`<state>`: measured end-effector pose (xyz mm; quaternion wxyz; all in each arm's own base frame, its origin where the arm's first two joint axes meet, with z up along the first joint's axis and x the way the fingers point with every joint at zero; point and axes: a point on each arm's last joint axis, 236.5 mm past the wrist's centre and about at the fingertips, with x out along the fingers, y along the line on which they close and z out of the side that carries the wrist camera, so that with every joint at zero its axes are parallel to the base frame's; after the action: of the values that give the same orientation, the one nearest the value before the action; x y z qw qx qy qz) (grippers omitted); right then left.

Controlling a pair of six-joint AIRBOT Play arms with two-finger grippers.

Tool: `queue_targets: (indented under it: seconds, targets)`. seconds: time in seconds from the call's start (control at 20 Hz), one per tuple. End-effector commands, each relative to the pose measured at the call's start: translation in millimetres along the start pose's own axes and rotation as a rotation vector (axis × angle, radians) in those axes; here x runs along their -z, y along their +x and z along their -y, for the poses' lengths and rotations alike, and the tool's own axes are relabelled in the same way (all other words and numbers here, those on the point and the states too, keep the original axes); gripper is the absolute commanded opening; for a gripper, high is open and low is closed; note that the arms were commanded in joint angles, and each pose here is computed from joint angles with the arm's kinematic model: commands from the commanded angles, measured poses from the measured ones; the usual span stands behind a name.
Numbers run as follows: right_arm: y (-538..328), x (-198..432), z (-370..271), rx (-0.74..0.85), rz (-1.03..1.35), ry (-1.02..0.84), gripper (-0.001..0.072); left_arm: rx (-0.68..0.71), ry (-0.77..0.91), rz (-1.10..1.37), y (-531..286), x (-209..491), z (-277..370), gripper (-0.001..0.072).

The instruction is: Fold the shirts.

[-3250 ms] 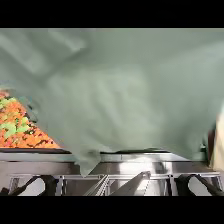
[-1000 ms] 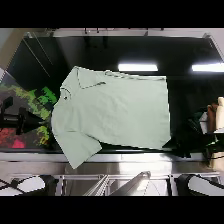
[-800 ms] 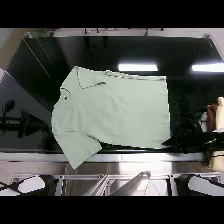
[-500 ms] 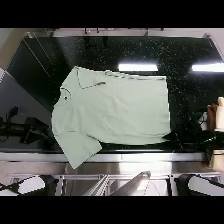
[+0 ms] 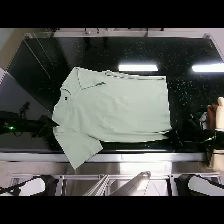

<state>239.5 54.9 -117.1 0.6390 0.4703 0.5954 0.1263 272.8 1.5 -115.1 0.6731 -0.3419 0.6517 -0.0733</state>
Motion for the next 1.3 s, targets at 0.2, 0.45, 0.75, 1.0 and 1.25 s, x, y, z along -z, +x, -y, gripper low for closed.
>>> queue_targets:
  seconds: [0.2, 0.45, 0.75, 1.0, 1.25]
  targets:
    - [0, -1, -7, -0.03, 0.002, 0.004, 0.0018, -0.074, 0.113, 0.037, 20, -12, 11, 0.0027]
    - [-10, -12, -49, -0.181, 0.06, -0.038, 0.0017, 0.066, 0.118, 0.042, -23, -17, 43, 0.0027]
    - [-173, -7, -281, -0.813, 0.39, -0.541, 0.0017, 0.675, 0.588, 0.432, -230, 10, 246, 0.0026]
    - [-341, 88, -429, -0.957, 0.914, -1.033, 0.0018, 0.533, 0.841, 0.95, -389, 64, 343, 0.0027]
    - [-406, 147, -485, -0.856, 1.202, -1.253, 0.0017, 0.425, 1.022, 1.298, -486, 126, 413, 0.0027]
